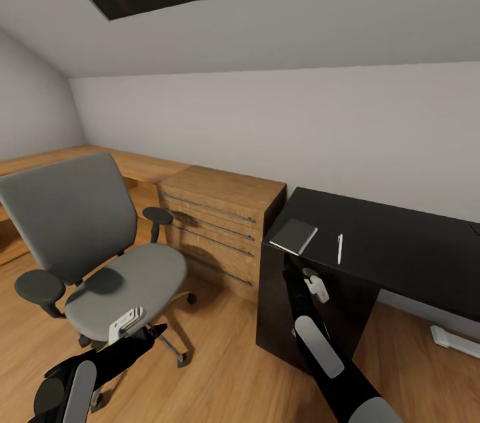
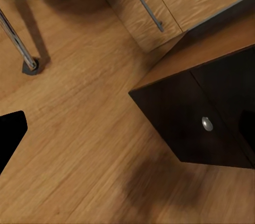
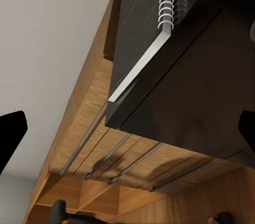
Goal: In the bedroom, organize the workspace by keeping the computer under the desk, ensuring the monitor is on the desk, placing the keyboard on the desk next to the monitor, placing the mouse on the desk next to the keyboard, moving the folder from the swivel chair onto the desk next to the mouse, stacking the notebook on top of the folder with the pen on top of the notebook, and positioning the swivel chair next to the desk.
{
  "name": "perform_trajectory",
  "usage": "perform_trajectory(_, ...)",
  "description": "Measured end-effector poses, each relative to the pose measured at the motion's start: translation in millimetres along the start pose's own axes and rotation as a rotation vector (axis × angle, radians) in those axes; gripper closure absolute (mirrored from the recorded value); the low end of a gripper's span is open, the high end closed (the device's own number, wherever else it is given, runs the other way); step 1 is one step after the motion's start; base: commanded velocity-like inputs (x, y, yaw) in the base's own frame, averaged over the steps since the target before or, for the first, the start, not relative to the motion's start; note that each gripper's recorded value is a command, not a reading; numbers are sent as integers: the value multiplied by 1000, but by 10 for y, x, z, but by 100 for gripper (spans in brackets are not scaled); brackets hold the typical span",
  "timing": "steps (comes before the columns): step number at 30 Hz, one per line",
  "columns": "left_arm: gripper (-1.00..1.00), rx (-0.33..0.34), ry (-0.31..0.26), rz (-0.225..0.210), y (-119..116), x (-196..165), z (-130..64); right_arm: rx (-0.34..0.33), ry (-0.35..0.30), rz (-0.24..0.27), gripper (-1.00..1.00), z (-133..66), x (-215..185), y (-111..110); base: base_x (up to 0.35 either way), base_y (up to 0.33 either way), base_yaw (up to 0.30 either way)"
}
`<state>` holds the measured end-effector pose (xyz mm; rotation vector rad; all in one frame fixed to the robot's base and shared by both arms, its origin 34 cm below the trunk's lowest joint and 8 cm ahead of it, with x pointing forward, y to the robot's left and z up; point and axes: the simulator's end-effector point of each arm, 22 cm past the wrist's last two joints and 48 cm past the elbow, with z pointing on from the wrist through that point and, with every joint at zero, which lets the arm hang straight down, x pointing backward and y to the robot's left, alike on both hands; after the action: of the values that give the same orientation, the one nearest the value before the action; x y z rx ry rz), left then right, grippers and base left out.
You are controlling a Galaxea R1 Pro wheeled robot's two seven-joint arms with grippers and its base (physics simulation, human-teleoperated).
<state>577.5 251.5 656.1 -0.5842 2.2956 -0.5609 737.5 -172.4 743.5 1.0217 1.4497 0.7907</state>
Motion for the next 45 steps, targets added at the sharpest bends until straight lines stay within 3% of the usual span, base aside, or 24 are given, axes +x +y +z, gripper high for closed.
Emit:
perform_trajectory(7,-100,-4,18,-15,42,77,39,10,-18,27,-100,-3,-13,-39,0,0,0)
perform_trajectory(15,-100,-22,-22,6,79,-199,-139,4,7,-29,-100,-5,-15,72,0,0,0)
perform_trajectory(24,-100,-19,-68,29,-64,-490,-347,-1,11,-37,-100,-15,-80,245,0,0,0)
perform_trajectory(45,-100,-27,-67,29,-255,-713,-564,-28,9,-105,-100,-45,-216,668,0,0,0)
